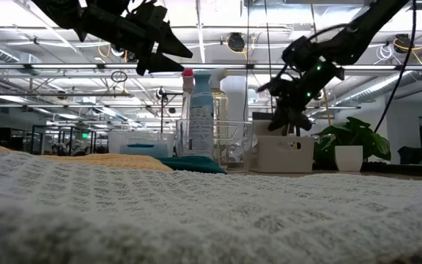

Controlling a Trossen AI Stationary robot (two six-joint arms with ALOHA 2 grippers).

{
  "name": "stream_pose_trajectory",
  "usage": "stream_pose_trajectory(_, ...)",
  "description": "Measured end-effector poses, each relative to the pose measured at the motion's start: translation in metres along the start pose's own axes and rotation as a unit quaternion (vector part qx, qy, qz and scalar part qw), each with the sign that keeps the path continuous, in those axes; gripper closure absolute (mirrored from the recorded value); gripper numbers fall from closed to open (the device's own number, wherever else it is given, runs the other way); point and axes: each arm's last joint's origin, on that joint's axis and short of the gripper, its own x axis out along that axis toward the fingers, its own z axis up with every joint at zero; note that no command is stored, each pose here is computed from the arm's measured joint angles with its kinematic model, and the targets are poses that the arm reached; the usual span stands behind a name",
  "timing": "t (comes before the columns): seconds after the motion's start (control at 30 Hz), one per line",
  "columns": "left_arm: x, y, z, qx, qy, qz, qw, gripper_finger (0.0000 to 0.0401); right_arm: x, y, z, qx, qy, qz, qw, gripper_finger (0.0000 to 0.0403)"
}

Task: Pick & Place Kitchen Items
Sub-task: Put the gray microfiber cloth into the gray bin

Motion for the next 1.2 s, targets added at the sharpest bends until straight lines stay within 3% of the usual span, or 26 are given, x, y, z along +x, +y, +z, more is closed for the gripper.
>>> stream_pose_trajectory(0.27, 0.000, 0.000, 0.000, 0.000, 0.000, 0.000, 1.000, 0.0114, 0.018, 0.011, -0.008, -0.005, 0.042, 0.014, 0.999, 0.0403)
stream_pose_trajectory(0.63, 0.000, 0.000, 0.000, 0.000, 0.000, 0.000, 1.000, 0.0114, 0.019, 0.010, -0.009, 0.001, 0.064, -0.004, 0.998, 0.0390)
stream_pose_trajectory(0.8, 0.000, 0.000, 0.000, 0.000, 0.000, 0.000, 1.000, 0.0114, 0.018, 0.009, -0.011, 0.019, 0.097, -0.026, 0.995, 0.0336)
stream_pose_trajectory(1.03, 0.000, 0.000, 0.000, 0.000, 0.000, 0.000, 1.000, 0.0114, 0.018, 0.004, -0.008, 0.036, 0.080, -0.050, 0.995, 0.0229)
stream_pose_trajectory(1.2, 0.000, 0.000, 0.000, 0.000, 0.000, 0.000, 1.000, 0.0114, 0.018, -0.001, -0.004, 0.098, 0.060, -0.088, 0.990, 0.0182)
